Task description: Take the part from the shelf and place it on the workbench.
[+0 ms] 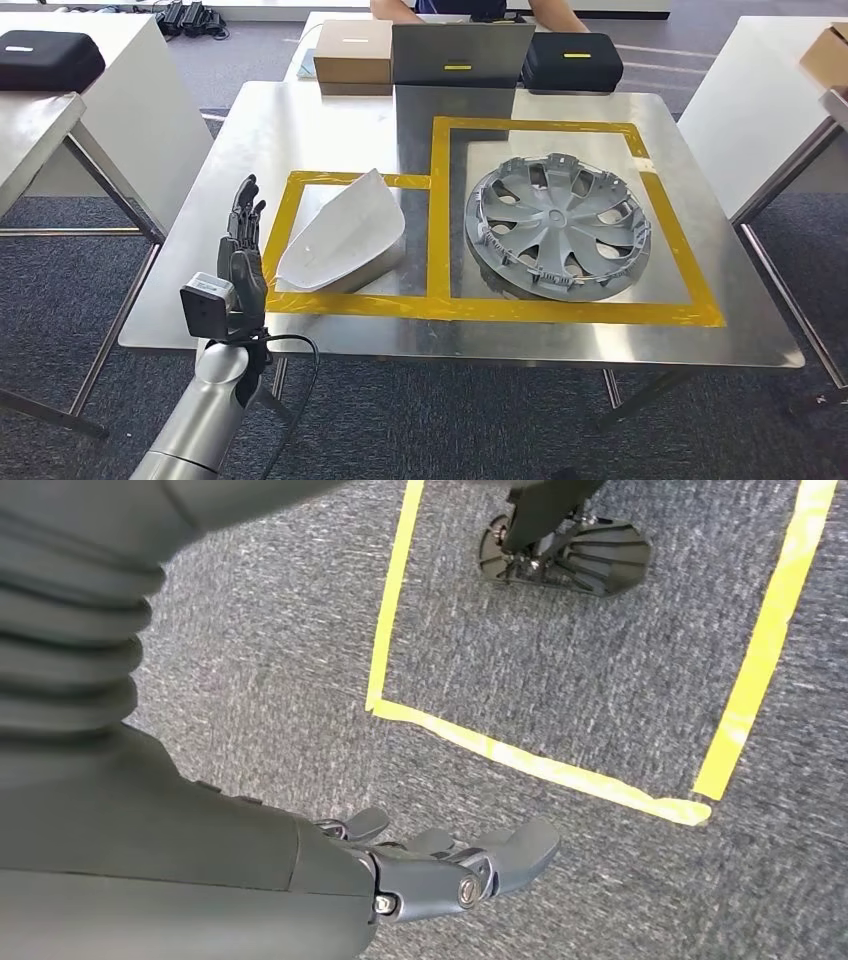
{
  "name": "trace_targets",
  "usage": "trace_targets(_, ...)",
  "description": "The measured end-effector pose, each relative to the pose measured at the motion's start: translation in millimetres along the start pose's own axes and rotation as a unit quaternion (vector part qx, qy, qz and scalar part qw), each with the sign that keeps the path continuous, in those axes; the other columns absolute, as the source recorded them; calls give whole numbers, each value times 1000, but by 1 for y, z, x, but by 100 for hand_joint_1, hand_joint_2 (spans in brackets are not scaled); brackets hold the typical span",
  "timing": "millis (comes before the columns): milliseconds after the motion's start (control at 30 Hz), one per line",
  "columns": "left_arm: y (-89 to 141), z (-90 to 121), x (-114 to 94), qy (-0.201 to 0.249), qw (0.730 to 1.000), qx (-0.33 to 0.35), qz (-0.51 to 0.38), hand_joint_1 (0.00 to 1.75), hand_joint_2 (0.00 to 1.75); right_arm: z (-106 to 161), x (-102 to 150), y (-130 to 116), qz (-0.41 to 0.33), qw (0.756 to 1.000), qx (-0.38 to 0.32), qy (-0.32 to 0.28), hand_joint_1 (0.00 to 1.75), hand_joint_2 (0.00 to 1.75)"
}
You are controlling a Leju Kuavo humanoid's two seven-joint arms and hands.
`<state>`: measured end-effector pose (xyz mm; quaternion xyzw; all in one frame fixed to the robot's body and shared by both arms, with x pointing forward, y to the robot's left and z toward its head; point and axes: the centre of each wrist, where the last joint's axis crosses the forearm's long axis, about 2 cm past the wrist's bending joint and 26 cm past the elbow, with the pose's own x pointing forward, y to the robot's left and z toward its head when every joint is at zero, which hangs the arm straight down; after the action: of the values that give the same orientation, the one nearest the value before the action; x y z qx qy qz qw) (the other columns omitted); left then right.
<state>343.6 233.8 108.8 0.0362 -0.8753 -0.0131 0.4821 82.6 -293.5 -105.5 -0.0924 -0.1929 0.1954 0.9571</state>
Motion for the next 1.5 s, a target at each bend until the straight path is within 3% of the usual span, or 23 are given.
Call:
trace_targets(100, 0, 3, 6, -11, 1000, 3, 5, 0, 0, 0, -1, 0, -1, 1000, 0, 0, 0, 175)
trace_targets(233, -1, 12, 11, -18, 1000, 3, 21, 0, 0, 1, -2, 1, -6, 1000, -9, 6, 0, 0)
trace_targets(467, -11, 42, 26, -24, 999, 5, 41, 0, 0, 3, -9, 1, -1, 997, -70, 39, 0, 0)
trace_targets(900, -14, 50, 35, -36, 999, 26, 17, 0, 0, 4, -13, 0, -3, 988, -133, 82, 0, 0)
trace_targets(1500, -12, 53, 35, -35, 999, 31, 6, 0, 0, 5, -16, 2, -10, 989, -116, 88, 0, 0)
